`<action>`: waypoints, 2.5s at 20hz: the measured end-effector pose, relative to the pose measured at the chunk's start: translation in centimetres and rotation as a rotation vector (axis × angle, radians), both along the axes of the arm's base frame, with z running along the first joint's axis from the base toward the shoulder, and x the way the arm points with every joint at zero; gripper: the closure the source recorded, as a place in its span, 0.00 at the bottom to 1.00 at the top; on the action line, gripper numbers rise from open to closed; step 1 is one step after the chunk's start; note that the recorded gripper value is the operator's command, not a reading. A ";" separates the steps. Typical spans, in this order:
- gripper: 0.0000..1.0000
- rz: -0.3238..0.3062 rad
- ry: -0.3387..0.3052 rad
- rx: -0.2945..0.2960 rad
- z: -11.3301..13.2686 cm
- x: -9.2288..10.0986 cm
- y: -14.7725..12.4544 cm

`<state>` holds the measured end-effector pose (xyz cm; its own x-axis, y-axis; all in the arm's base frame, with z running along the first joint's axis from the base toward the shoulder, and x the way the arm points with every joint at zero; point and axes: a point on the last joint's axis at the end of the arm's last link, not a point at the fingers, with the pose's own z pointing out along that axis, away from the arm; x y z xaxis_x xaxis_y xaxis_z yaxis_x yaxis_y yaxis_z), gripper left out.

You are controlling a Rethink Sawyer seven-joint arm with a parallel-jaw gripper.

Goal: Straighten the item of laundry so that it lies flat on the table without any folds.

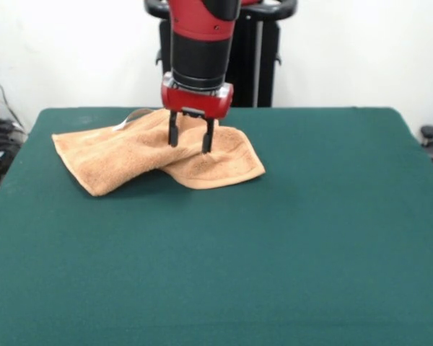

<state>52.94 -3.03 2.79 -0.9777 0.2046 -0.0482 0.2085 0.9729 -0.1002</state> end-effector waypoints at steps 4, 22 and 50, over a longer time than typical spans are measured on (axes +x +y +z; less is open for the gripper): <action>0.00 0.002 -0.009 -0.004 -0.3 0.8 -0.2; 0.00 0.047 0.050 0.009 -4.9 0.1 2.0; 0.00 0.019 0.065 0.036 -6.2 -0.3 0.7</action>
<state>52.64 -2.35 -3.42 -0.9822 0.1863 0.0229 0.1841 0.9798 -0.0779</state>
